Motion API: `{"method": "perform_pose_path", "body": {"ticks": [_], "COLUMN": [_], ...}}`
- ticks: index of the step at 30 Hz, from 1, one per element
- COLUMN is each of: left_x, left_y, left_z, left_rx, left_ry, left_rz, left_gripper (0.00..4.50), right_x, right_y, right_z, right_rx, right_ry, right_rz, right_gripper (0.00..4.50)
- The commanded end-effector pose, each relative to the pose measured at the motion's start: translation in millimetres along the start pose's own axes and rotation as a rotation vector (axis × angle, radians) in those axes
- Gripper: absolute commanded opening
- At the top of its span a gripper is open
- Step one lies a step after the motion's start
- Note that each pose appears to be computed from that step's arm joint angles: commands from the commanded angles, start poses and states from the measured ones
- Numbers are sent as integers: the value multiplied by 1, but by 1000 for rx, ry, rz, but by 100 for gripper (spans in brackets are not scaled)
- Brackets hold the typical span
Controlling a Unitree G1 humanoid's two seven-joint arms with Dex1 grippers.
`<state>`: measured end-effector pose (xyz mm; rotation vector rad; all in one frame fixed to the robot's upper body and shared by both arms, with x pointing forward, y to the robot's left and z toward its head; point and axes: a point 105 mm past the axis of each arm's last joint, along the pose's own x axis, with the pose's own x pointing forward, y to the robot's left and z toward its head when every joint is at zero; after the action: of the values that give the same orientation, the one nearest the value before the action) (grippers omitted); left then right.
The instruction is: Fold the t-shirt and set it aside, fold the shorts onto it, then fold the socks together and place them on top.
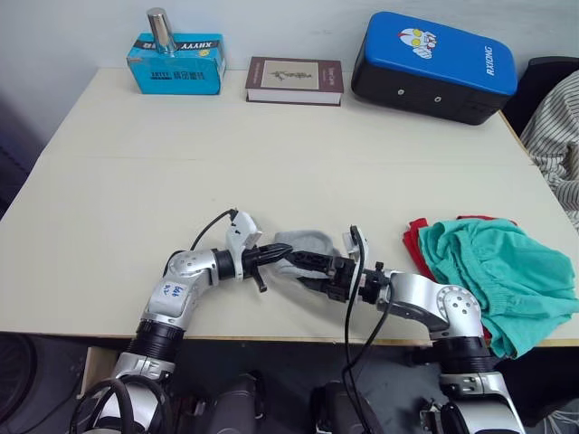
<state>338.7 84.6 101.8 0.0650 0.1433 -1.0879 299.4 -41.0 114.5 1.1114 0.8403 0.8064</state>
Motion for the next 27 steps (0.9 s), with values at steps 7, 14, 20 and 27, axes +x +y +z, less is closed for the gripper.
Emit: {"method": "perform_pose_path", "body": {"ticks": [7,14,20,27], "left_x": [-8,-9,-14,-23], "left_y": [4,6,-9,-45], "left_z": [-11,-12,20,69], "left_rx": [-17,-19,-51,46], "left_ry": [28,24,-143,-278], "left_rz": [36,45,-74,-275], "left_gripper": [0,0,39,245], "right_x": [5,-4,-32,-119], "right_y": [-16,-13,11,50], "right_z": [32,36,40,54], "right_rx": [50,35,-46,-118], "right_ry": [-188,-233,-294,-615], "right_rz": [-62,-30,49,123], "right_gripper": [245,14,7,7]}}
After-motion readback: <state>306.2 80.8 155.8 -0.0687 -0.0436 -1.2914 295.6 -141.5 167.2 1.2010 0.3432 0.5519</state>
